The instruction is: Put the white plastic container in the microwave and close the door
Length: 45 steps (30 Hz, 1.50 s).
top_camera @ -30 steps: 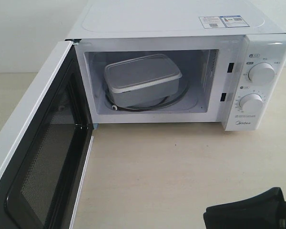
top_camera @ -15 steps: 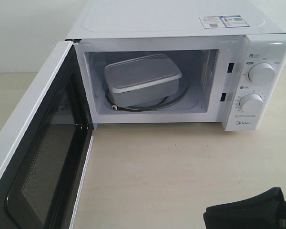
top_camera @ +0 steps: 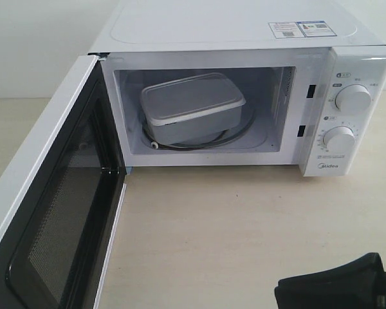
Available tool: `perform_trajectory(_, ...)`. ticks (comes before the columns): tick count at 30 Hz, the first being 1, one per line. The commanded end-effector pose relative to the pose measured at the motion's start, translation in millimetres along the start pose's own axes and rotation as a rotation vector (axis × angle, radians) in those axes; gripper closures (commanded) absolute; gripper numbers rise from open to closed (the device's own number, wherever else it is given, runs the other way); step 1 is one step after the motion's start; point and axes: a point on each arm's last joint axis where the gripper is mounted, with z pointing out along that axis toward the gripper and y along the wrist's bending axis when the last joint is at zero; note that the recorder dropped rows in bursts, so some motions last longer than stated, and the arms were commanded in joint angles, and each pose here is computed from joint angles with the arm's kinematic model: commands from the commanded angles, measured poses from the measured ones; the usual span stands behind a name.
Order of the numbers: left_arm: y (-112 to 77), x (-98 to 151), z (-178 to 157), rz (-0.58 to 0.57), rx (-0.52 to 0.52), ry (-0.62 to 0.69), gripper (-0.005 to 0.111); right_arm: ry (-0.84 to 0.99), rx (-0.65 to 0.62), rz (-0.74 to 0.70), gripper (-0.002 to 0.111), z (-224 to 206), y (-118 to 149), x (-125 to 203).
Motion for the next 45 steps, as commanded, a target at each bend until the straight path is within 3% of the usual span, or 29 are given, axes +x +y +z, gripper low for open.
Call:
perform_trajectory(1,0.6,1.3,-0.4,0.012,-0.002,0.005,0.103,-0.008,-0.001,0.005,0.108,-0.3,-0.1,0.1)
perform_trajectory(12,0.6,1.3,-0.4,0.012,-0.002,0.005,0.103,-0.034,0.012,0.019,0.108,-6.3,-2.0,-0.8)
perform_trajectory(17,0.7,1.4,-0.4,0.012,-0.004,0.006,0.103,-0.398,0.233,0.023,0.108,-59.4,-16.0,-10.3)
perform_trajectory(23,0.7,1.4,-0.4,0.012,-0.004,0.006,0.103,-0.769,0.497,-0.174,0.108,-114.8,4.3,8.0)
perform_trajectory(29,0.7,1.4,-0.4,0.012,-0.004,0.006,0.103,-0.792,0.595,-0.202,0.108,-115.7,1.5,9.5)
perform_trajectory(38,0.7,1.4,-0.4,0.012,-0.004,0.006,0.103,-0.851,0.694,-0.15,0.108,-96.5,-29.3,26.7)
perform_trajectory(45,0.7,1.4,-0.4,0.012,-0.004,0.006,0.103,-0.817,0.69,-0.044,0.108,-77.1,-47.4,46.6)
